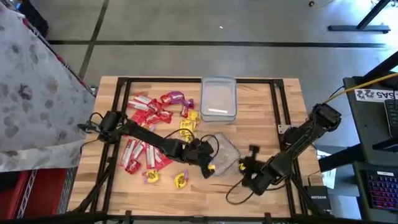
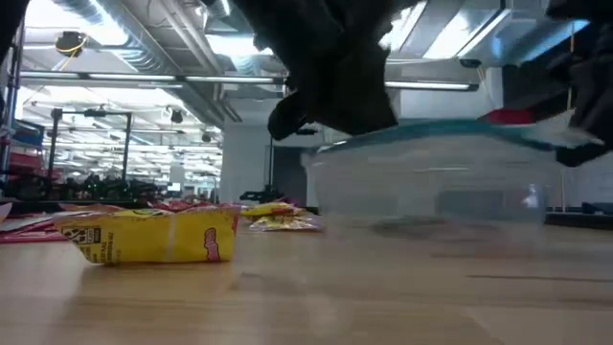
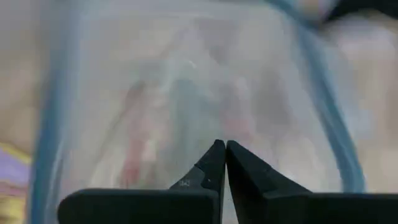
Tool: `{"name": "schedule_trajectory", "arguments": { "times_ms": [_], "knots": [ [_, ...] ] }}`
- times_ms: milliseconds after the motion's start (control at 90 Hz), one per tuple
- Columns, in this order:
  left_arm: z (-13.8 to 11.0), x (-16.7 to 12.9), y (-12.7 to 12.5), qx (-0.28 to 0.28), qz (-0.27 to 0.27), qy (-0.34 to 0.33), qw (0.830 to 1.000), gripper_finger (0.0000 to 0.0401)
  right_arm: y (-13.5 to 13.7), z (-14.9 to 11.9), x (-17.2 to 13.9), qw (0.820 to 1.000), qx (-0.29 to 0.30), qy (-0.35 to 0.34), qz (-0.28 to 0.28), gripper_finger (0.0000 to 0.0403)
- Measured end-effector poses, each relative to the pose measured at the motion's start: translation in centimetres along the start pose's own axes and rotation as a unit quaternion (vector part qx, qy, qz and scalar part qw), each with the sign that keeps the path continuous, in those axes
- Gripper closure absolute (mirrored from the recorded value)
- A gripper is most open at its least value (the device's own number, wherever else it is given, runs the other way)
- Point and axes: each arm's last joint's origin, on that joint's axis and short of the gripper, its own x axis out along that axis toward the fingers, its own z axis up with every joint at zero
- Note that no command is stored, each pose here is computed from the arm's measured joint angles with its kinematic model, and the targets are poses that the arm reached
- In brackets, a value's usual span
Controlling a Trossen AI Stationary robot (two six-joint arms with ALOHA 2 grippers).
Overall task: Sort candy
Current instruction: Close the square transparent food container
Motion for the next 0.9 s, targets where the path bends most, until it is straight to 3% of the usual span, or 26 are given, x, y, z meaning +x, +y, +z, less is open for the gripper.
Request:
{"name": "schedule_trajectory", "arguments": {
  "times_ms": [78, 356, 589, 900],
  "knots": [
    [0.0, 0.0, -0.4, -0.004, -0.011, -0.011, 1.000, 0.0401, -0.6, -0.6, -1.3, 1.000, 0.004, -0.002, -0.003, 0.0403],
    [2.2, -0.7, -1.5, 0.012, -0.018, -0.067, 0.997, 0.0401, 0.4, -0.9, -3.6, 0.995, -0.022, -0.045, 0.085, 0.0403],
    [1.4, 0.6, 0.8, 0.032, 0.040, -0.003, 0.999, 0.0401, 0.3, -1.6, -0.6, 0.993, -0.010, -0.041, 0.111, 0.0403],
    [-0.8, 5.1, 1.9, 0.028, 0.016, 0.058, 0.998, 0.0401, -0.9, -1.8, 3.5, 0.989, 0.050, -0.067, 0.125, 0.0403]
  ]
}}
